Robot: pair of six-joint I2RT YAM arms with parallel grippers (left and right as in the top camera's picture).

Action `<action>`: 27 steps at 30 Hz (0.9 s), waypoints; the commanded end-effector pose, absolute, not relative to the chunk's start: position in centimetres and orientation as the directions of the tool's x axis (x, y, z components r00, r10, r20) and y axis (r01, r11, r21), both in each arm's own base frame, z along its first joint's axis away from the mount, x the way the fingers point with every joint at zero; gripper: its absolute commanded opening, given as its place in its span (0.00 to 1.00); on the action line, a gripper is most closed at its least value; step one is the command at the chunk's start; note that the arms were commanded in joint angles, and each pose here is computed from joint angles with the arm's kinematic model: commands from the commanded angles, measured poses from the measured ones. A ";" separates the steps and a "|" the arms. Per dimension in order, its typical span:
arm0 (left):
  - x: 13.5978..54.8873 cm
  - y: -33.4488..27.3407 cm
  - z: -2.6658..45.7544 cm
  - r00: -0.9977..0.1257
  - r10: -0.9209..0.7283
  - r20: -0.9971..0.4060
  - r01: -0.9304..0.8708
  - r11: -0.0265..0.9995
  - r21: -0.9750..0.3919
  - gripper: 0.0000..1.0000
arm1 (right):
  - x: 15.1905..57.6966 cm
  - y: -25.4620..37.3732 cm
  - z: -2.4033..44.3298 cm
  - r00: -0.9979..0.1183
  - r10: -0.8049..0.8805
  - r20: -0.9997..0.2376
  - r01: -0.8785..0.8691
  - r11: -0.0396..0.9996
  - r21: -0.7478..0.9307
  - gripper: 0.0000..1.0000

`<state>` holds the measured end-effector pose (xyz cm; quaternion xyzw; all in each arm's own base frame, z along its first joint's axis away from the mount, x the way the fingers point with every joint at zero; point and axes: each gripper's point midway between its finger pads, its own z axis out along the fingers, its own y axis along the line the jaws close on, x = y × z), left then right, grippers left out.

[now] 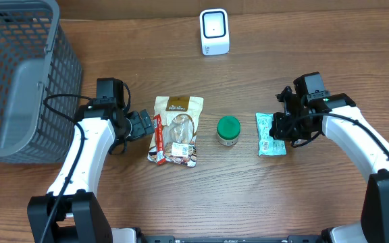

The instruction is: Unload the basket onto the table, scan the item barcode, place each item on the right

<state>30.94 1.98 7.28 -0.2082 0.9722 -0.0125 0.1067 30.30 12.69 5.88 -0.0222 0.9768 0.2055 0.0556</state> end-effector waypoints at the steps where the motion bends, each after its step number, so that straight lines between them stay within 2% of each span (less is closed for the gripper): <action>1: 31.4 2.0 7.9 -0.883 -0.414 -0.221 -0.408 0.910 -0.075 1.00 | 29.7 13.5 6.5 -0.994 -0.021 -0.109 -0.068 0.894 0.444 0.04; 13: 31.4 2.0 7.9 -0.883 -0.414 -0.221 -0.407 0.910 -0.076 1.00 | 27.6 14.3 2.7 -0.996 0.009 -0.085 -0.031 0.893 0.450 0.04; 19: 31.4 2.0 7.9 -0.883 -0.414 -0.221 -0.408 0.910 -0.075 1.00 | 27.4 14.2 1.0 -0.992 0.008 -0.124 -0.048 0.896 0.442 0.04; 23: 31.4 2.0 7.9 -0.883 -0.414 -0.221 -0.408 0.910 -0.076 1.00 | 27.3 14.3 0.9 -0.992 0.011 -0.125 -0.047 0.893 0.448 0.04; 27: 31.5 2.0 7.9 -0.883 -0.415 -0.222 -0.408 0.910 -0.076 1.00 | 27.3 16.2 2.6 -0.993 -0.016 -0.115 -0.077 0.831 0.551 0.04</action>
